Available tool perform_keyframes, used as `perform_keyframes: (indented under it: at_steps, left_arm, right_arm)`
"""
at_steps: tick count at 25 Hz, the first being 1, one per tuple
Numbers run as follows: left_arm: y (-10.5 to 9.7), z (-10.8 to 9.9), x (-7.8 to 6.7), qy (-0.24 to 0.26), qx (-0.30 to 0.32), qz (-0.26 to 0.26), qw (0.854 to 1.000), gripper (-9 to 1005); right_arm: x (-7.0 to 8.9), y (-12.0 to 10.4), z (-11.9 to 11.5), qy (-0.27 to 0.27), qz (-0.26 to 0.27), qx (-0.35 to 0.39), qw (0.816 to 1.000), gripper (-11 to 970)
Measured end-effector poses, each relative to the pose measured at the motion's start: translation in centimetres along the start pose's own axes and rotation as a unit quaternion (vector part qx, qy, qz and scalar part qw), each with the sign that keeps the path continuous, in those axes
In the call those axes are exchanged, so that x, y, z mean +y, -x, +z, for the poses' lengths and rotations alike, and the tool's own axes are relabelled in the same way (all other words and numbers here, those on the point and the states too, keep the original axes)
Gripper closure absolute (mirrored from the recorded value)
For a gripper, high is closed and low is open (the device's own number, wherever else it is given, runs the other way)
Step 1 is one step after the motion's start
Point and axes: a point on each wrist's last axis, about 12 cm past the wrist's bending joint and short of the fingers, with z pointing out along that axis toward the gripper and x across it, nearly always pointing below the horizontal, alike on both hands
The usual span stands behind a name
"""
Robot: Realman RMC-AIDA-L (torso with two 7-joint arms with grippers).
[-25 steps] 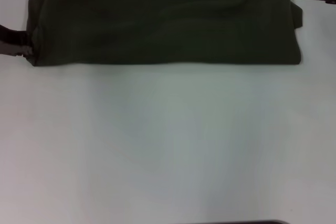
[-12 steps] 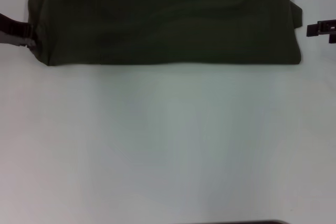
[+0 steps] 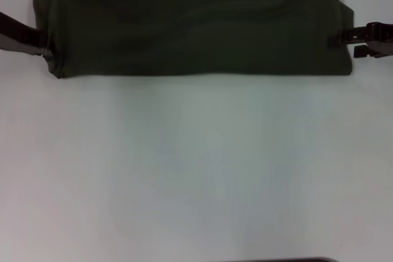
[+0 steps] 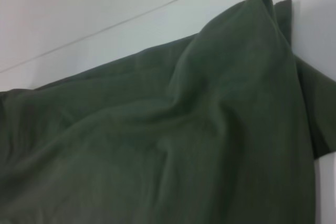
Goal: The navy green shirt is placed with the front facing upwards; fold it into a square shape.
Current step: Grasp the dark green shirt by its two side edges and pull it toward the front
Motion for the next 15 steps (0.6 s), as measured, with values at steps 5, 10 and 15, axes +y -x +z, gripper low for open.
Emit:
perform_keyframes:
  at_steps: [5,10,15]
  left_arm:
    - [0.1,0.1,-0.3,0.0,0.001,0.004,1.0,997]
    - [0.1,0.3,-0.5,-0.001,0.001,0.006,1.0,998]
    - [0.1,0.4,-0.7,-0.001,0.003,0.01,1.0,998]
  right_arm:
    - [-0.5,-0.4,0.0,-0.015,0.011,0.01,1.0,30]
    - [-0.9,-1.0,0.3,-0.026,0.014,0.011,1.0,30]
    - [-0.7,-1.3,1.0,-0.025,0.015,0.011,1.0,30]
